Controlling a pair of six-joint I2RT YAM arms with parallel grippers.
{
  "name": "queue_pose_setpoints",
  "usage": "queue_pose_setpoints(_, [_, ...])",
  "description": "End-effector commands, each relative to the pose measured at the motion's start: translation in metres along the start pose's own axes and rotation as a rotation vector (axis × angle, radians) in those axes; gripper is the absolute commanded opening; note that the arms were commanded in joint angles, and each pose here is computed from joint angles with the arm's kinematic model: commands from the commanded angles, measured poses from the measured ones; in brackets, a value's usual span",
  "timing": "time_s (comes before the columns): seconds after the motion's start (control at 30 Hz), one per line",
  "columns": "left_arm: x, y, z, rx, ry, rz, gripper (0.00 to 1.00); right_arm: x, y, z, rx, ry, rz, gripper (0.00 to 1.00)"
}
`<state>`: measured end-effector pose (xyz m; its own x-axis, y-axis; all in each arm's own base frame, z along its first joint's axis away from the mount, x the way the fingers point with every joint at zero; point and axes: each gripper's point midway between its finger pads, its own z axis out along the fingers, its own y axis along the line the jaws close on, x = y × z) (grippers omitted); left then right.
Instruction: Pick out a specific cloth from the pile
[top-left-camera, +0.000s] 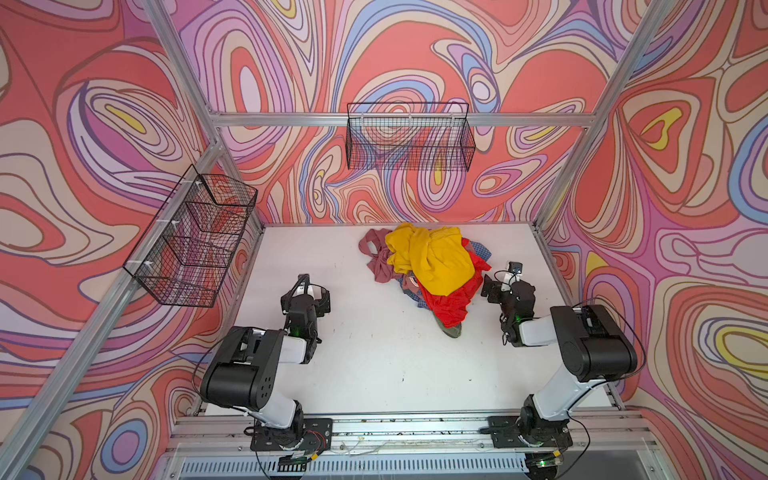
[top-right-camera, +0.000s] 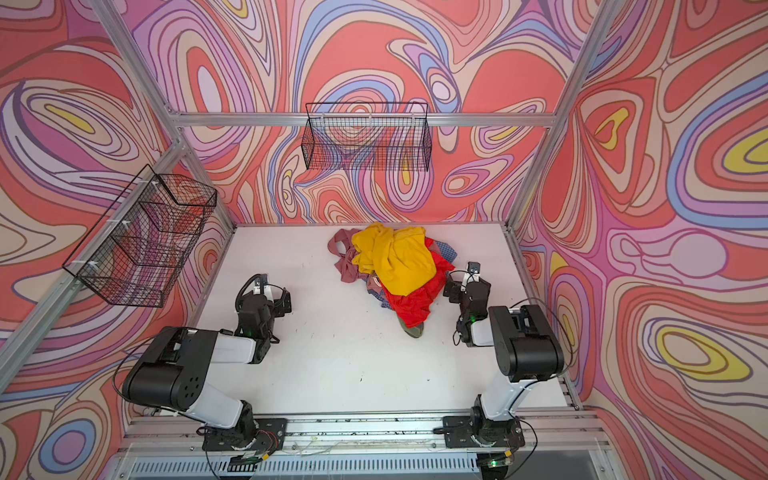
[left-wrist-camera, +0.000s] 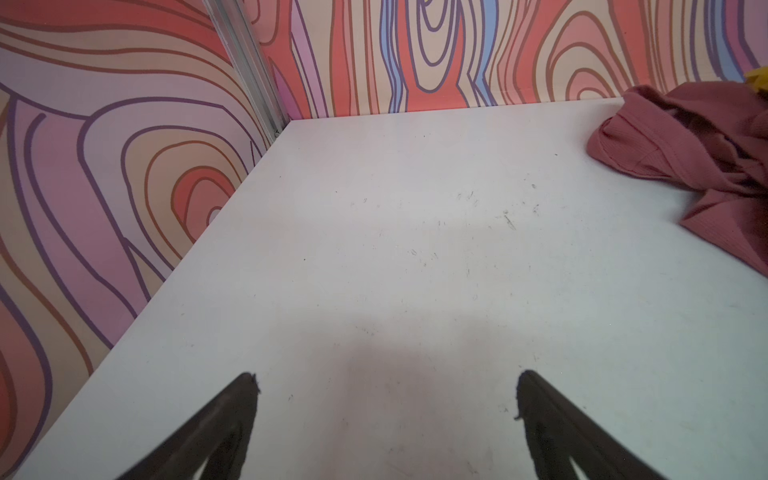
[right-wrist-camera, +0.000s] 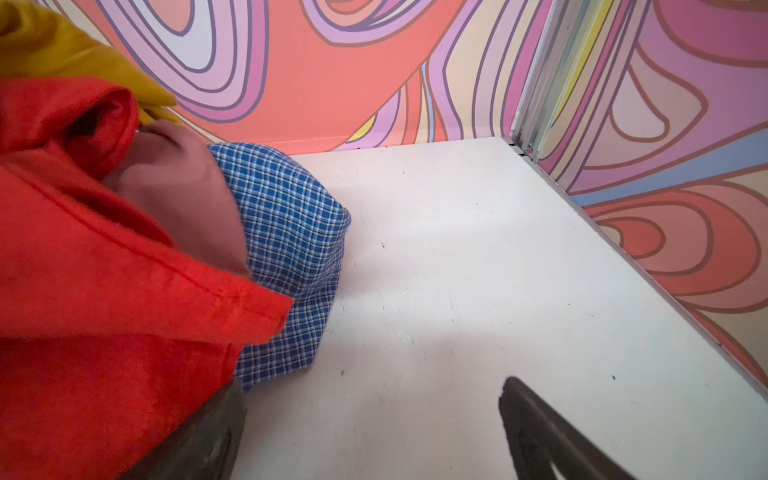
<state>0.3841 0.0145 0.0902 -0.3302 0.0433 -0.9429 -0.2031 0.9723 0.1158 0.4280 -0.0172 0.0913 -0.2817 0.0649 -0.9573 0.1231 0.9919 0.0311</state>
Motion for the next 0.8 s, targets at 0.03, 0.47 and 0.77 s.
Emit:
queue_pose_setpoints(0.03, [-0.0056, 0.0019, -0.0006, -0.012, -0.028, -0.001, 1.00, 0.0008, -0.0017, -0.0005, 0.006, -0.004, 0.002, 0.98])
queue_pose_setpoints(0.47, [-0.0058, 0.0021, -0.0009, -0.013, -0.031, 0.001, 1.00, 0.0025, -0.0006, 0.0005, -0.001, 0.005, 0.010, 0.98])
queue_pose_setpoints(0.77, [-0.0056, 0.0024, -0.0006, -0.013, -0.028, -0.001, 1.00, 0.0022, -0.0009, 0.0002, 0.000, 0.003, 0.008, 0.98])
